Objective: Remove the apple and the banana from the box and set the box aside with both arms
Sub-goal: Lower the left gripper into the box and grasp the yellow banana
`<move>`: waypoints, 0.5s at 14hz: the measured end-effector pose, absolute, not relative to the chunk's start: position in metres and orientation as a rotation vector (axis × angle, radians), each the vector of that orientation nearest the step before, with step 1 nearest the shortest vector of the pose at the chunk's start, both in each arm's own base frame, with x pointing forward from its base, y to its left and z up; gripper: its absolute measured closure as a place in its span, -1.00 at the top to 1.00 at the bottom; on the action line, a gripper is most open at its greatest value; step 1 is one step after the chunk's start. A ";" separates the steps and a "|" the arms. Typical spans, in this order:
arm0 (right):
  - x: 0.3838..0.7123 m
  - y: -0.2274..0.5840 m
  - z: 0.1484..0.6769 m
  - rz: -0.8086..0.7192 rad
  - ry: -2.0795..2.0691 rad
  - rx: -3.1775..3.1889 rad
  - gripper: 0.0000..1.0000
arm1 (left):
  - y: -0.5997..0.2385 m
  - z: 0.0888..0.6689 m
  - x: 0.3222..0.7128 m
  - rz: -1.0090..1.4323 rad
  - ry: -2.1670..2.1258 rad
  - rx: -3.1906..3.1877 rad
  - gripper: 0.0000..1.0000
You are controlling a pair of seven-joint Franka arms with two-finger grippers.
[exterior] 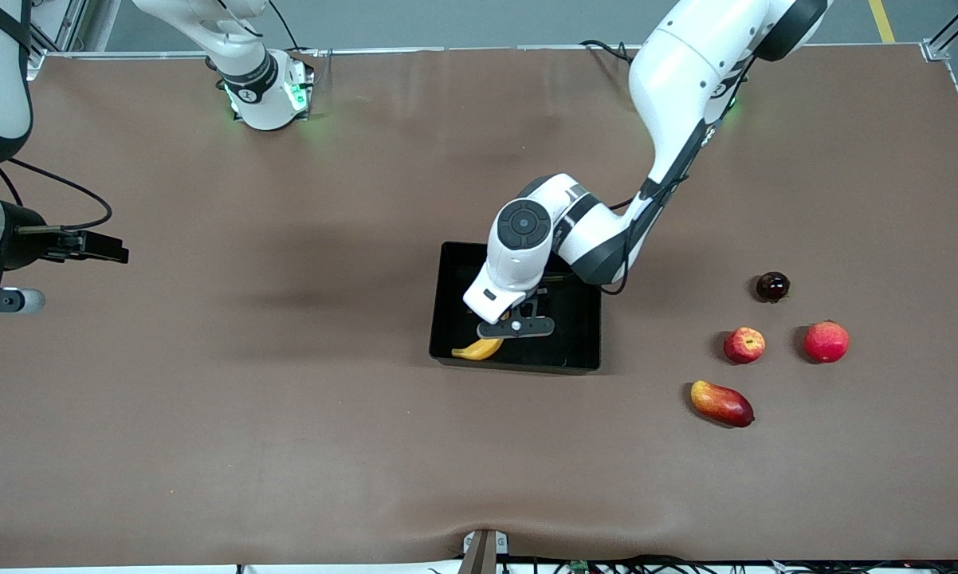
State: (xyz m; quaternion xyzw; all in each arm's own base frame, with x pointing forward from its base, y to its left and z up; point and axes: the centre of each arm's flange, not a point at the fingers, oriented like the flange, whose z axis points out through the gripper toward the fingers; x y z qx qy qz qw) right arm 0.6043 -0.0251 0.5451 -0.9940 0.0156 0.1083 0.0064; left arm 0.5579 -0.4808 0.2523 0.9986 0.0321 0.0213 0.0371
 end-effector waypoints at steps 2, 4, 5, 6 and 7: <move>0.604 -0.026 0.545 0.339 0.050 -3.110 1.00 | -0.485 0.237 0.555 0.063 0.105 3.056 1.00; 0.605 -0.026 0.545 0.336 0.050 -3.111 1.00 | -0.488 0.228 0.553 0.056 0.130 3.055 1.00; 0.605 -0.025 0.545 0.333 0.050 -3.111 1.00 | -0.489 0.227 0.552 0.056 0.129 3.054 1.00; 0.605 -0.025 0.545 0.327 0.049 -3.112 1.00 | -0.492 0.225 0.550 0.057 0.123 3.052 0.99; 0.606 -0.025 0.546 0.322 0.048 -3.112 1.00 | -0.494 0.223 0.547 0.056 0.117 3.052 0.96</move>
